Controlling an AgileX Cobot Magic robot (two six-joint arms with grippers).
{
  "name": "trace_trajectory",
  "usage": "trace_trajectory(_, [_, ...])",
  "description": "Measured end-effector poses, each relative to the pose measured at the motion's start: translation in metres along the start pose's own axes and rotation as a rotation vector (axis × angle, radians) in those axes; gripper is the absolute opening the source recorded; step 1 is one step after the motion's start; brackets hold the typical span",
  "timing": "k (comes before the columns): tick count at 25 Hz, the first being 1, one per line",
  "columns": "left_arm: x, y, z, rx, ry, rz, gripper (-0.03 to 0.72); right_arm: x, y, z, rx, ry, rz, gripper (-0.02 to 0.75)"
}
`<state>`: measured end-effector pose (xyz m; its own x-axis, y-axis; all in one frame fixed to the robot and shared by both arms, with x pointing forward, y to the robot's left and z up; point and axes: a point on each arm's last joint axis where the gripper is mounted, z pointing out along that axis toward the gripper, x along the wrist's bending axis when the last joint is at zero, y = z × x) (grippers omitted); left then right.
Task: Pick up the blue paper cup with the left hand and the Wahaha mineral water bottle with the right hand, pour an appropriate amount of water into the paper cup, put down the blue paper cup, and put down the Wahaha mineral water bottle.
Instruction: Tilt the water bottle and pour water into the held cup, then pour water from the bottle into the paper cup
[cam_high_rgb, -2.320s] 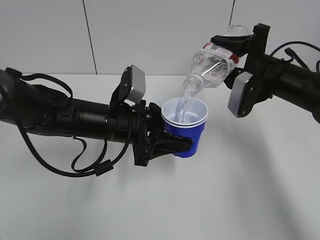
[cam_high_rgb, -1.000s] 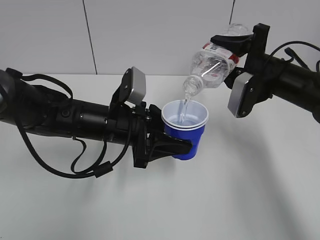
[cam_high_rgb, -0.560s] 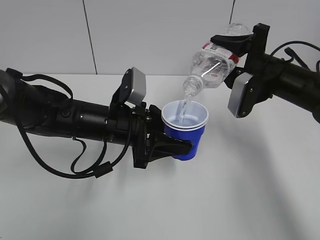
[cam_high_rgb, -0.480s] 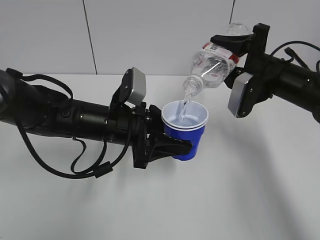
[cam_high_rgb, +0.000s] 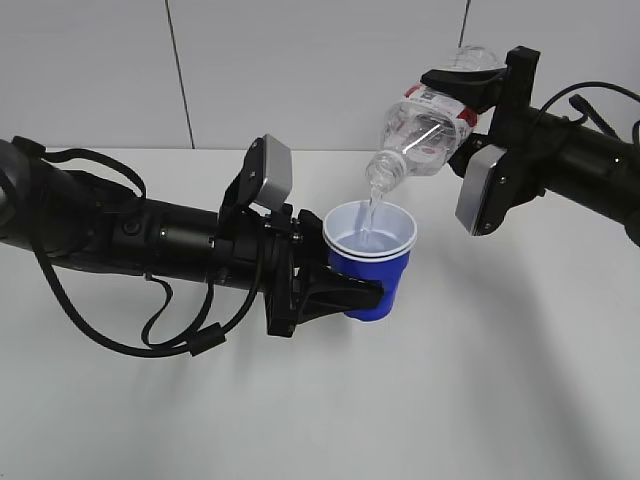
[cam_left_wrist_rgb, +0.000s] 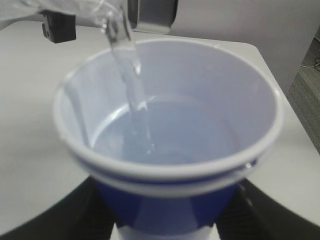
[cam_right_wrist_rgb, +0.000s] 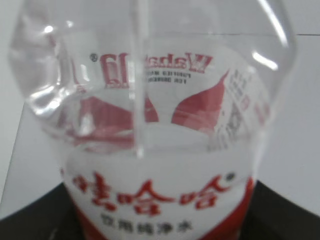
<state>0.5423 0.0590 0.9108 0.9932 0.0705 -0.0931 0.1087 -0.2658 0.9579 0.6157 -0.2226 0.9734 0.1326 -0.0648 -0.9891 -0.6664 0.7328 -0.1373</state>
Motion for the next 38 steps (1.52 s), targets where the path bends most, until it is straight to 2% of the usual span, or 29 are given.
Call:
trace_trajectory(12, [0.000, 0.000, 0.000, -0.003, 0.004, -0.003, 0.426, 0.000, 0.000, 0.000, 0.000, 0.000, 0.035, 0.432])
trace_trajectory(15, [0.001, 0.001, 0.000, -0.008, 0.010, -0.007, 0.426, 0.000, 0.000, 0.000, 0.000, 0.000, 0.104, 0.432])
trace_trajectory(24, [0.006, 0.004, 0.000, -0.050, 0.061, -0.045, 0.426, 0.000, 0.000, 0.000, 0.004, -0.003, 0.630, 0.432])
trace_trajectory(30, [0.021, 0.002, -0.009, -0.054, 0.185, -0.103, 0.426, -0.002, -0.007, 0.000, 0.053, -0.064, 1.120, 0.432])
trace_trajectory(34, [0.036, 0.002, -0.022, -0.095, 0.277, -0.136, 0.426, -0.003, -0.009, 0.000, 0.062, -0.089, 1.298, 0.432])
trace_trajectory(38, [0.051, 0.002, -0.039, -0.136, 0.379, -0.139, 0.426, -0.013, -0.010, -0.002, 0.083, -0.093, 1.331, 0.432])
